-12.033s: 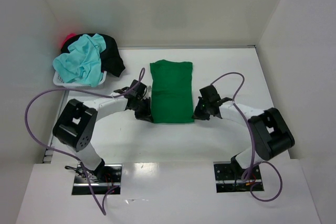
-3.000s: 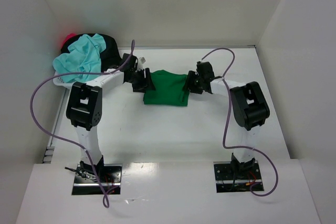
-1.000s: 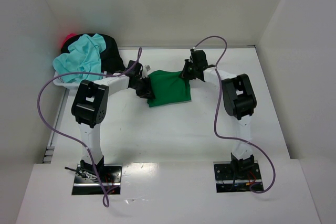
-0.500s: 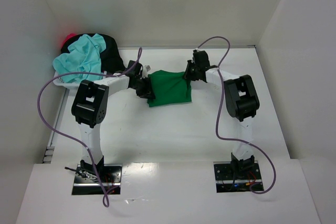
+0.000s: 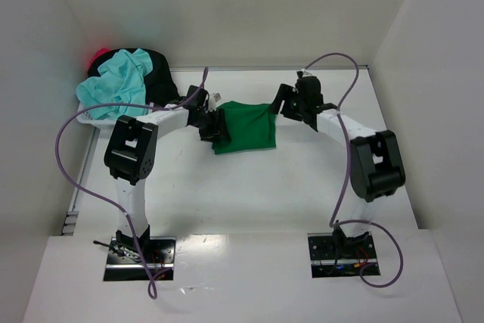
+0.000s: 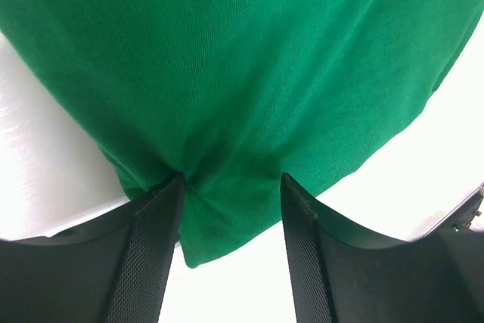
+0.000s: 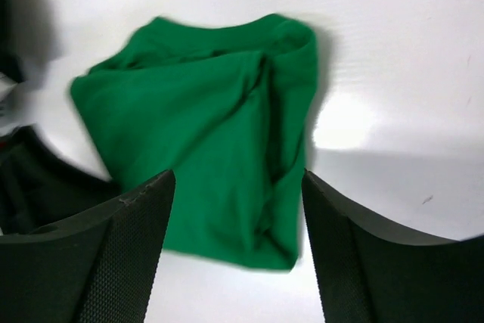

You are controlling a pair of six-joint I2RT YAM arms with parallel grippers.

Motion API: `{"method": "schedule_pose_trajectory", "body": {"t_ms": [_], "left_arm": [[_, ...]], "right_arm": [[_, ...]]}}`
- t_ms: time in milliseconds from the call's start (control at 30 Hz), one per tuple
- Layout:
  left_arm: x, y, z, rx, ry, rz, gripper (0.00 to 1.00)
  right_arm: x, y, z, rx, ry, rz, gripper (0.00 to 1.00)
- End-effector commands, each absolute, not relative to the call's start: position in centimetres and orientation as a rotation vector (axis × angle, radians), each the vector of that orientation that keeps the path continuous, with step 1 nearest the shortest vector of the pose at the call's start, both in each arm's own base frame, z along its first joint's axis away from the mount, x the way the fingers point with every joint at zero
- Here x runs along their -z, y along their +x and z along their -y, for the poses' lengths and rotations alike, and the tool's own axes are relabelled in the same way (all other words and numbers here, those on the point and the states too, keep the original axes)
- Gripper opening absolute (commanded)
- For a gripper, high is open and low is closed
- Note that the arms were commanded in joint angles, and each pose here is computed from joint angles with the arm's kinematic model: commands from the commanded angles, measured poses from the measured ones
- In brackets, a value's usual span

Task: Fold and stack the t-shirts
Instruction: Smooth out wrinkles on the folded tshirt

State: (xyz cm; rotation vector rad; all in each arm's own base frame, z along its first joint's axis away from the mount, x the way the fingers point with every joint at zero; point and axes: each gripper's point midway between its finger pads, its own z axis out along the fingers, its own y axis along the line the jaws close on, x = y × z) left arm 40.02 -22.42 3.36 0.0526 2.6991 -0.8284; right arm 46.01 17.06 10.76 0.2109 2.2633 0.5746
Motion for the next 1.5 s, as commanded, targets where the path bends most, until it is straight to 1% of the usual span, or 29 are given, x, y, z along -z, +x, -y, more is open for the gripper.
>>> {"method": "schedule_pose_trajectory", "body": {"t_ms": [0, 33, 133, 167, 233, 267, 400, 600, 633, 700, 733, 800, 867, 900, 933, 1033, 1133, 1167, 1267, 1300, 1400, 1433, 1467], "left_arm": [[-2.6, 39.1, 20.8, 0.711, 0.079, -2.760, 0.63], [-3.0, 38.9, 20.8, 0.723, 0.082, -2.760, 0.64], [-4.2, 38.9, 20.8, 0.728, 0.089, -2.733, 0.64], [-5.1, 38.8, 20.7, 0.718, 0.089, -2.721, 0.65], [-6.8, 38.9, 20.5, 0.710, 0.093, -2.688, 0.65], [-7.8, 39.2, 20.6, 0.714, 0.099, -2.663, 0.67], [-10.6, 40.3, 21.0, 0.727, 0.100, -2.607, 0.70], [-12.2, 42.4, 22.1, 0.772, 0.095, -2.556, 0.70], [-11.5, 42.8, 22.2, 0.771, 0.094, -2.560, 0.70], [-11.2, 43.3, 22.6, 0.789, 0.084, -2.558, 0.68], [-10.2, 43.6, 22.7, 0.788, 0.081, -2.571, 0.67], [-10.6, 44.1, 23.9, 0.841, 0.096, -2.546, 0.63], [-9.7, 44.4, 24.1, 0.849, 0.067, -2.556, 0.59], [-9.8, 44.4, 24.6, 0.854, 0.082, -2.548, 0.59], [-9.6, 44.8, 24.7, 0.855, 0.084, -2.541, 0.57], [-7.9, 45.0, 25.2, 0.852, 0.062, -2.562, 0.53], [-6.1, 44.9, 25.0, 0.838, 0.036, -2.597, 0.51], [-5.7, 44.6, 24.9, 0.835, 0.033, -2.608, 0.47], [-4.2, 44.2, 25.1, 0.820, 0.020, -2.638, 0.45], [-3.3, 44.0, 24.9, 0.802, 0.010, -2.658, 0.45], [-2.5, 43.8, 24.6, 0.785, 0.001, -2.676, 0.45], [-2.5, 43.8, 24.6, 0.785, 0.001, -2.676, 0.45], [-2.5, 43.8, 24.5, 0.773, -0.002, -2.676, 0.45]], "right_arm": [[-14.0, 44.6, -17.5, -0.664, 0.195, -2.166, 0.73], [-13.2, 43.3, -17.3, -0.674, 0.206, -2.189, 0.69], [-11.6, 41.4, -17.5, -0.710, 0.203, -2.233, 0.62], [-11.2, 41.1, -17.6, -0.719, 0.198, -2.239, 0.61], [-10.3, 40.3, -17.4, -0.714, 0.203, -2.257, 0.61], [-10.3, 40.3, -17.4, -0.714, 0.203, -2.258, 0.61], [-9.2, 39.3, -19.2, -0.772, 0.128, -2.288, 0.61], [-9.1, 38.2, -22.5, -0.779, -0.006, -2.276, 0.61], [-8.5, 38.2, -22.5, -0.770, -0.014, -2.288, 0.61], [-8.1, 38.1, -23.0, -0.774, -0.027, -2.300, 0.61], [-7.3, 38.1, -23.4, -0.769, -0.045, -2.317, 0.58], [-6.3, 38.2, -23.3, -0.749, -0.035, -2.344, 0.57], [-5.0, 38.4, -22.9, -0.711, -0.015, -2.378, 0.57], [-4.8, 38.3, -22.7, -0.694, -0.007, -2.385, 0.57], [-4.7, 38.4, -22.5, -0.682, -0.001, -2.384, 0.56], [-4.9, 39.2, -21.9, -0.630, 0.024, -2.366, 0.56], [-4.9, 39.5, -21.5, -0.594, 0.024, -2.363, 0.56], [-5.3, 39.9, -21.5, -0.582, 0.013, -2.349, 0.56], [-4.1, 40.0, -21.2, -0.550, 0.025, -2.377, 0.46], [-3.4, 39.9, -20.9, -0.532, 0.044, -2.398, 0.41], [-2.9, 39.9, -20.8, -0.523, 0.065, -2.408, 0.35], [-2.3, 39.7, -20.5, -0.504, 0.086, -2.427, 0.30], [-2.0, 39.4, -20.2, -0.483, 0.106, -2.445, 0.30]]}}
